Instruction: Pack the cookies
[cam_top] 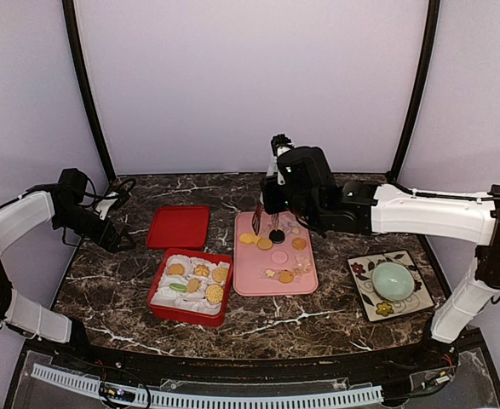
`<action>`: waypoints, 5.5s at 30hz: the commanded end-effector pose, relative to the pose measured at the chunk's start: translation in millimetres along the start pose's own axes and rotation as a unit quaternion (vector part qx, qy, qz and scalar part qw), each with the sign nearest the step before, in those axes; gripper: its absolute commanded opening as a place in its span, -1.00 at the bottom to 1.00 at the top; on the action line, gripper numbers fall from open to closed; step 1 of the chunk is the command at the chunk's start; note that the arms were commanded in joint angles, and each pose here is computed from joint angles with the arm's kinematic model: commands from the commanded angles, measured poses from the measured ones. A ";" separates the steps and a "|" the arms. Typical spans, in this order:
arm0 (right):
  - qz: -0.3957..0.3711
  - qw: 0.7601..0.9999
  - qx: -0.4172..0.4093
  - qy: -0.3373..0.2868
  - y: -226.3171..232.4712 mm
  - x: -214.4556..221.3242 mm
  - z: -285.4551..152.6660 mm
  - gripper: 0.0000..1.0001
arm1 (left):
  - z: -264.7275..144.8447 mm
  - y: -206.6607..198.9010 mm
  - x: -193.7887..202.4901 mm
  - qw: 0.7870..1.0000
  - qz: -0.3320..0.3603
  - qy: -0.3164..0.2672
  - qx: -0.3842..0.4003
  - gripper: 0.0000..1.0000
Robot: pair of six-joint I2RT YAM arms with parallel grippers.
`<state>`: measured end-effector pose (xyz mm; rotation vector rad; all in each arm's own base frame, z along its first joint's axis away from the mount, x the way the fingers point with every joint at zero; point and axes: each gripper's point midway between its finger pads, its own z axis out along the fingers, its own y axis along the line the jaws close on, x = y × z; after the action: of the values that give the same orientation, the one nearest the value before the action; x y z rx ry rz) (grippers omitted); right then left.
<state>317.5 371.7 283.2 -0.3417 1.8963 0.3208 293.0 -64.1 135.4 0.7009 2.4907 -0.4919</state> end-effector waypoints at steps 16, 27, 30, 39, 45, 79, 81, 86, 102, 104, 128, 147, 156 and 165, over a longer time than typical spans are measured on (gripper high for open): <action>0.024 0.999 0.021 0.039 -30.5 48.0 83.1 -0.15 | -9.5 -3.6 -8.7 1.000 -0.002 -0.011 0.007 0.98; 0.015 0.998 0.027 0.062 -29.6 72.6 102.5 -0.16 | -11.7 -4.8 -9.8 1.000 -0.001 -0.014 0.007 0.98; 0.019 0.997 0.019 0.066 -25.7 74.6 105.1 -0.18 | -11.8 -5.0 -10.0 1.000 -0.001 -0.014 0.007 0.98; 0.025 0.999 -0.002 0.046 -3.8 68.0 77.7 -0.20 | -9.0 -3.4 -9.3 1.000 -0.004 -0.011 0.008 0.97; 0.020 0.999 -0.007 0.041 7.0 65.5 68.0 -0.19 | -9.9 -4.3 -10.9 1.000 -0.005 -0.015 0.010 0.98; -0.023 0.998 0.017 0.049 6.1 79.5 70.4 -0.13 | -13.4 -5.1 -12.6 1.000 0.000 -0.018 0.007 0.98; -0.024 0.999 0.016 0.041 6.1 74.1 66.7 -0.12 | -13.5 -5.4 -12.4 1.000 0.000 -0.018 0.007 0.98; -0.021 0.999 0.010 0.032 8.9 66.5 62.9 -0.12 | -13.3 -5.2 -12.4 1.000 0.001 -0.018 0.006 0.98; 0.017 1.000 0.003 0.014 0.0 53.7 43.7 -0.12 | -9.4 -5.4 -8.8 1.000 0.001 -0.015 0.011 0.97; 0.016 1.000 0.006 0.021 -1.8 60.1 46.0 -0.13 | -9.1 -5.4 -8.9 1.000 0.001 -0.015 0.011 0.97; 0.012 0.999 0.022 0.047 -14.1 86.6 75.6 -0.13 | -9.3 -5.8 -6.2 1.000 0.003 -0.013 0.008 0.97; -0.028 0.999 0.017 0.035 8.9 74.4 92.7 -0.17 | -7.3 -5.7 -6.9 1.000 0.002 -0.015 0.012 0.97; -0.061 0.997 0.035 0.029 22.0 78.3 90.7 -0.30 | -9.2 -6.0 -7.0 1.000 0.006 -0.014 0.010 0.96; -0.062 0.997 0.036 -0.006 27.1 45.9 63.9 -0.43 | -8.6 -4.8 -7.4 1.000 0.005 -0.013 0.009 0.96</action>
<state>354.8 417.0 176.0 -0.4457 1.9418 0.1517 295.1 -67.0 142.5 0.7022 2.4714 -0.5117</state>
